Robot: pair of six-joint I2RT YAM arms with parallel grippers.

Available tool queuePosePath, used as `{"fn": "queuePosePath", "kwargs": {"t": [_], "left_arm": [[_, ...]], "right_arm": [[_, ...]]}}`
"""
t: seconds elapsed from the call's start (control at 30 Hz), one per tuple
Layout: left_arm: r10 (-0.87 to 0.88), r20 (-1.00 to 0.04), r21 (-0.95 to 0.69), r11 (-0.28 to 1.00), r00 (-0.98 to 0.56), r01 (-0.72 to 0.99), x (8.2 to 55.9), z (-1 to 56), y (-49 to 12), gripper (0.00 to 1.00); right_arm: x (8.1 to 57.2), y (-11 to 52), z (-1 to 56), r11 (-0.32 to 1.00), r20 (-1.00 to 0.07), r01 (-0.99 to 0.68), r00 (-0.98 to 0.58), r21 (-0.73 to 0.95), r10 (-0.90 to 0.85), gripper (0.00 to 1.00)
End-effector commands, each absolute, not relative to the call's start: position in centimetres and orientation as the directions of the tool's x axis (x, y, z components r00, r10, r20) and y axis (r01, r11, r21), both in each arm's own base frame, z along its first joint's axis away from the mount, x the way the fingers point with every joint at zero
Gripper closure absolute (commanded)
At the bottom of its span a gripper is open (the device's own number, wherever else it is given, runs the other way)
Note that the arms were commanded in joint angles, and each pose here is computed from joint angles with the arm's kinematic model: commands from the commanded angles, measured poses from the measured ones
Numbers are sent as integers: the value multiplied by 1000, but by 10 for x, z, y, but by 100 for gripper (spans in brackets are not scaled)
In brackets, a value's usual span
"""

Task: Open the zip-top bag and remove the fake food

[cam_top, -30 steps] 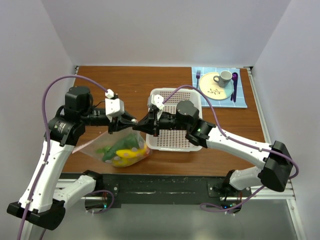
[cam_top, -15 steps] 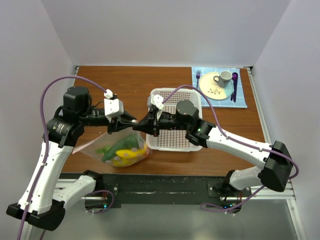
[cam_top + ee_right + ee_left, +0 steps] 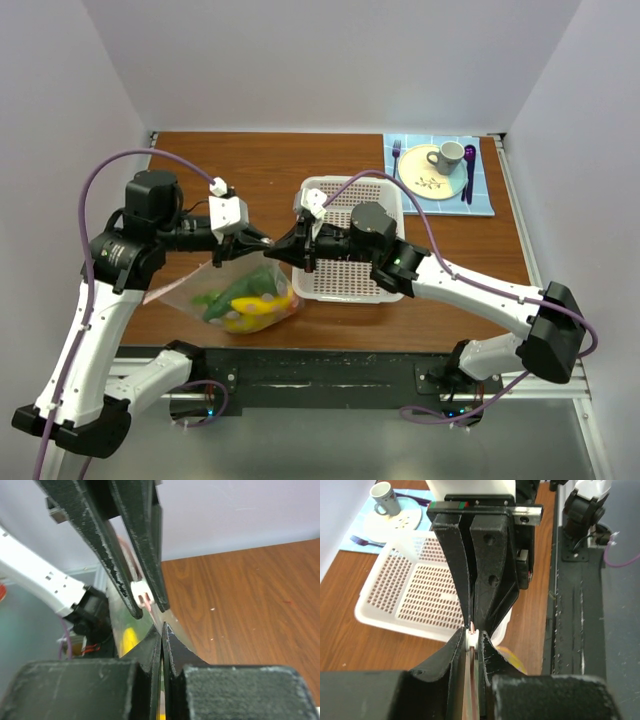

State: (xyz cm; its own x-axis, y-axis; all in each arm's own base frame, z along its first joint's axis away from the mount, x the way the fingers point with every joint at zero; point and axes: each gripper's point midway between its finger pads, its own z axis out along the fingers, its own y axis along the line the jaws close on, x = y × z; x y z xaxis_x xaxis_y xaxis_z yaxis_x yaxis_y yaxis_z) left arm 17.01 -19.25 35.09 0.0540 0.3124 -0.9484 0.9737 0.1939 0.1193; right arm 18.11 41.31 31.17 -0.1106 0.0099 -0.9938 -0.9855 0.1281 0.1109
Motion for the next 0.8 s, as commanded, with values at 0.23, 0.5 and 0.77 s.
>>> {"fn": "queuePosePath", "kwargs": {"t": [0.23,0.5,0.77], "left_arm": [[522,-849,292,340,79,894,183,334,-149,100],[560,-825,343,388,77,856,189,329,-137,100],[525,-846,316,351,93,881,191,337,-149,100]], "right_arm": [[252,382,341,513,-983,-849,-39,129,182,100],[248,388,336,476,-978,-865,-71,158,196,100],[218,401,338,321,-988,-938,-97,131,121,100]]}}
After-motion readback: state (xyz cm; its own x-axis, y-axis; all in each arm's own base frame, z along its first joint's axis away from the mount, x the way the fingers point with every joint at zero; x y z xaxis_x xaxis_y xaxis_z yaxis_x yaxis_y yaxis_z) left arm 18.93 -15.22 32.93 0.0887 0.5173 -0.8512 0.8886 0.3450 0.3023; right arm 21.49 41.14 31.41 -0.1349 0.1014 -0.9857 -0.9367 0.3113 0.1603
